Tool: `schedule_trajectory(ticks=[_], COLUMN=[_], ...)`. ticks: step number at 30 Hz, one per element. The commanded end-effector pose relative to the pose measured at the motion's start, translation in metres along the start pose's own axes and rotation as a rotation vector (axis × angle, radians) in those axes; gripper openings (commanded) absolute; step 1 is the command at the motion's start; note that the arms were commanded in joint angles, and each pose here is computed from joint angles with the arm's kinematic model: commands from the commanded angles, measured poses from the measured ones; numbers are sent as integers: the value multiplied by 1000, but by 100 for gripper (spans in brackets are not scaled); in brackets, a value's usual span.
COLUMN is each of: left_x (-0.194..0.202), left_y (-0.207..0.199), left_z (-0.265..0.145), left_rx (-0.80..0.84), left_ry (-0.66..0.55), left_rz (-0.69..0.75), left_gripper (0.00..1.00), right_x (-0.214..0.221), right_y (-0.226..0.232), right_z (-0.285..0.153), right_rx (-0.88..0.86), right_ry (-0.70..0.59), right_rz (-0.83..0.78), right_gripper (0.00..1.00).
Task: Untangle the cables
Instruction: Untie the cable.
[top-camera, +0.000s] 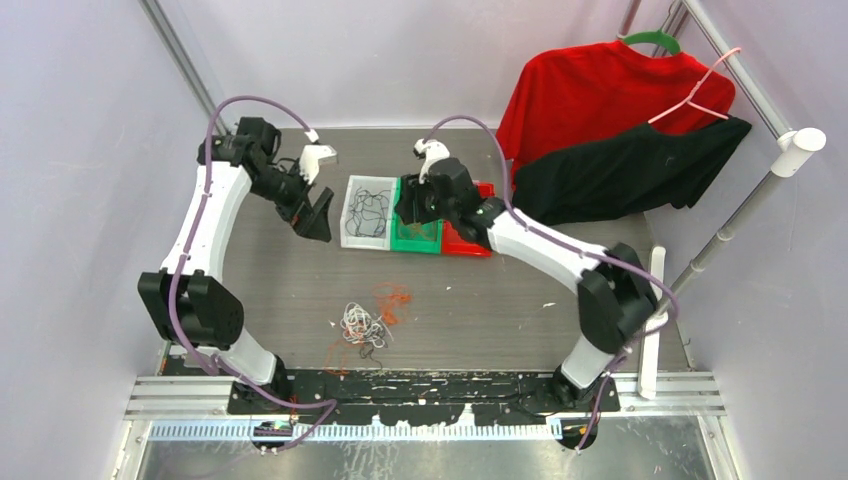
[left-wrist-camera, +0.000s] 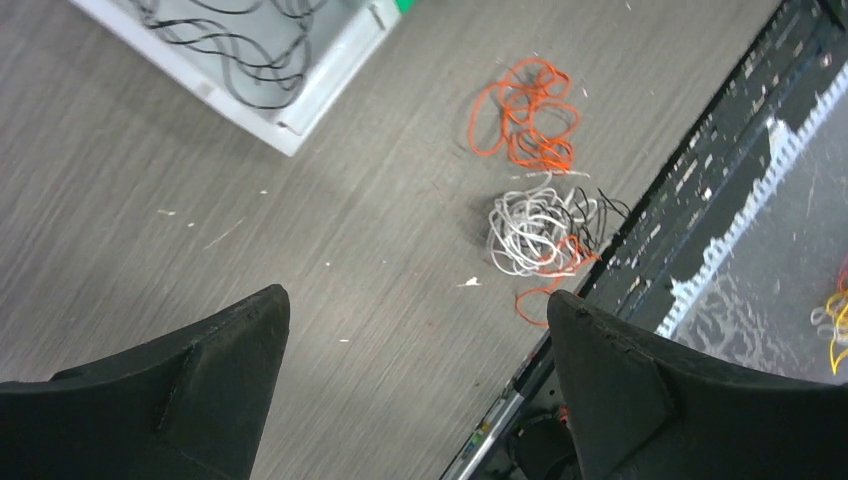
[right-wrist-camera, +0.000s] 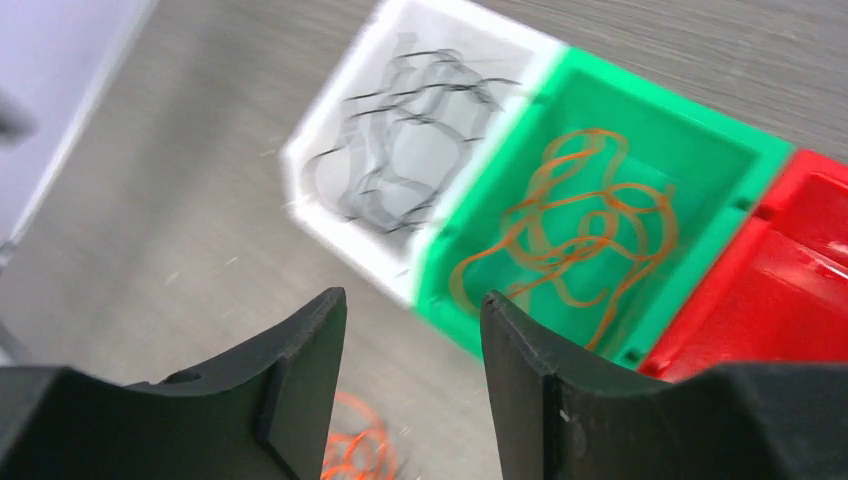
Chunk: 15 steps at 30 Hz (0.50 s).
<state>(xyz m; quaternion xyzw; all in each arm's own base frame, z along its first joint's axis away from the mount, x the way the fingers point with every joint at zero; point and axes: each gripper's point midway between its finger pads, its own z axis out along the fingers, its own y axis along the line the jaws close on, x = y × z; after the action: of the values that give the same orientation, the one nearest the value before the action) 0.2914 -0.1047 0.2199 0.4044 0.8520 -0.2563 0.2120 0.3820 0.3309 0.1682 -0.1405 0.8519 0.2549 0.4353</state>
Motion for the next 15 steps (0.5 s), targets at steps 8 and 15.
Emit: schedule_trajectory(ticks=[8,15], left_x=[-31,-33], left_y=[39,31], left_z=[-34,-41], left_rx=[-187,-195], left_ry=[-141,-163], left_rz=[-50,-32], left_gripper=[100,100], right_x=[116,177], right_y=[141,169], right_z=[-67,-44], right_rx=[-322,-407], right_ry=[81,236], right_rz=[-375,-455], right_gripper=[66,66])
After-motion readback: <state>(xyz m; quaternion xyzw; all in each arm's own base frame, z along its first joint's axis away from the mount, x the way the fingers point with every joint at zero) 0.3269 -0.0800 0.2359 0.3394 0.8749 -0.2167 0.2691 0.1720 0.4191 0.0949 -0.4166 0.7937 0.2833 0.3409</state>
